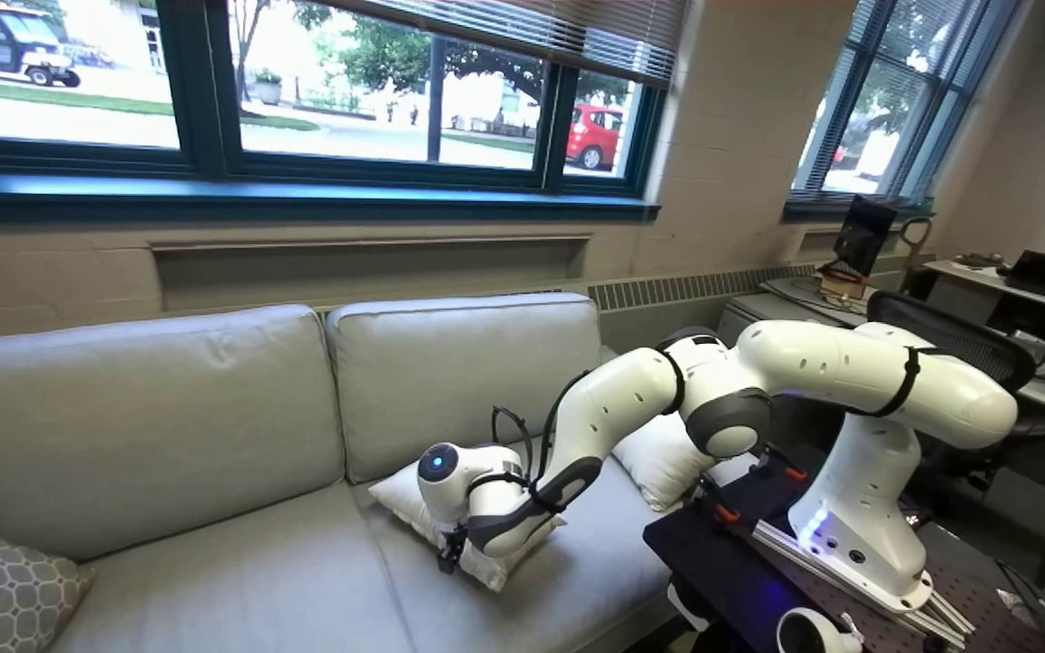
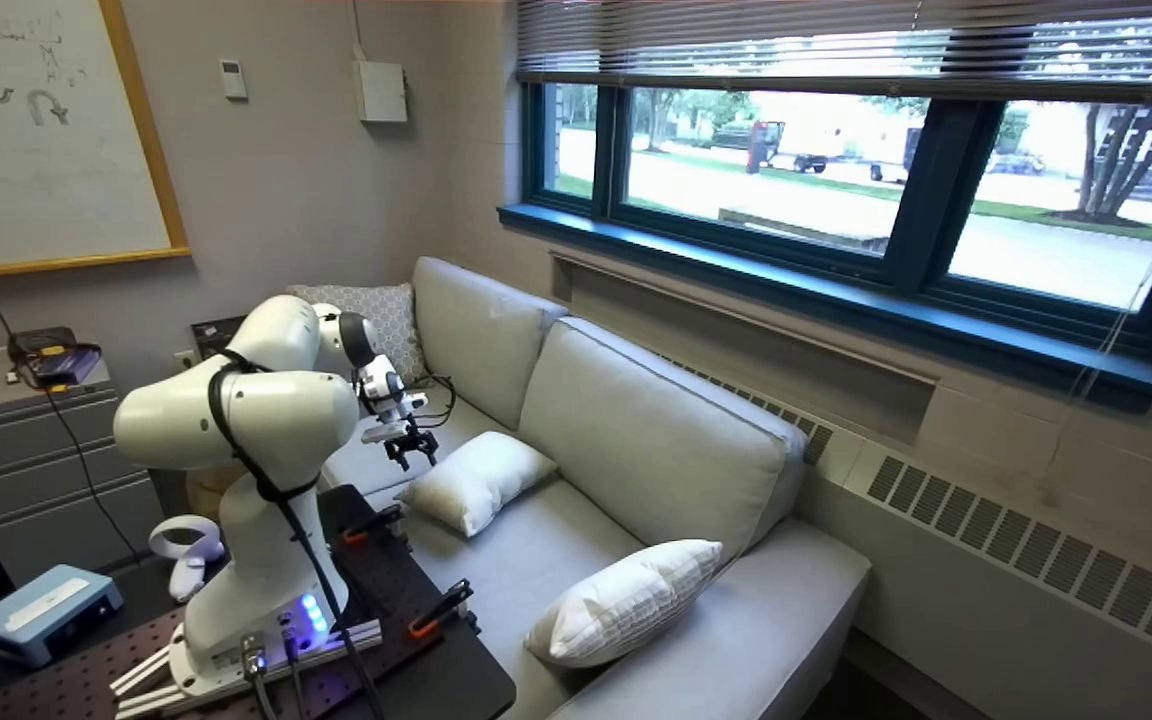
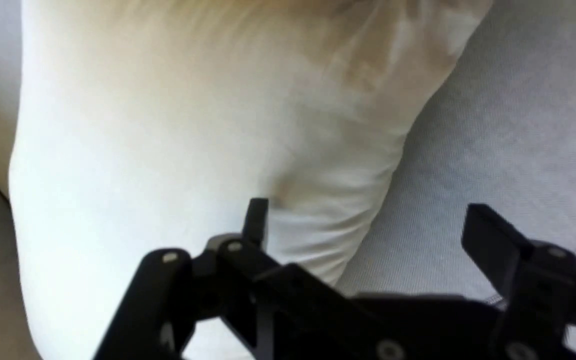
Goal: Put the pillows upright against the armrest of the couch
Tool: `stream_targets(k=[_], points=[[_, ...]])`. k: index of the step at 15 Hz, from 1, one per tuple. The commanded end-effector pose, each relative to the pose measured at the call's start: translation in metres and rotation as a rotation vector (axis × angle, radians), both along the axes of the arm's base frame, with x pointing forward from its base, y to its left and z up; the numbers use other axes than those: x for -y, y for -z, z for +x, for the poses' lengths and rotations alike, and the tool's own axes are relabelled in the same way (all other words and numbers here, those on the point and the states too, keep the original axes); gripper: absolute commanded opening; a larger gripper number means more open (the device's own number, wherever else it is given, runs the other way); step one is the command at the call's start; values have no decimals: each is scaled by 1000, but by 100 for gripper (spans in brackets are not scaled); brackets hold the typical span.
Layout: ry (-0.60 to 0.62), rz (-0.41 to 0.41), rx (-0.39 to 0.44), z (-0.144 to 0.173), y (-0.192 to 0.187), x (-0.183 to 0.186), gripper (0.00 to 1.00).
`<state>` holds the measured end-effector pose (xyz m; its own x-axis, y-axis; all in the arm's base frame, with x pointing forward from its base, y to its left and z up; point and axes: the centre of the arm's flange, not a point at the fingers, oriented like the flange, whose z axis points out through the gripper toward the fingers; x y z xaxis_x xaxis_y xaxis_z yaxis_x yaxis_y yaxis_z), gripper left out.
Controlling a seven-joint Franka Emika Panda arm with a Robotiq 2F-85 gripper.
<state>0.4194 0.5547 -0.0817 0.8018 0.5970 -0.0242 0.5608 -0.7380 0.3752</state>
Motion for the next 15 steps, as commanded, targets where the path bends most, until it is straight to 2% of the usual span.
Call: stream_targets(k=[1,5,9,13,14,15], points=[[-18,21,55,14,46,-10,100],[5,-28,45,13,71,11,100],[1,-76,35,12,80,21,100],[34,-133,71,35,73,50,100],[41,-156,87,43,73,60,75],[53,-181,101,52,73,70,75]])
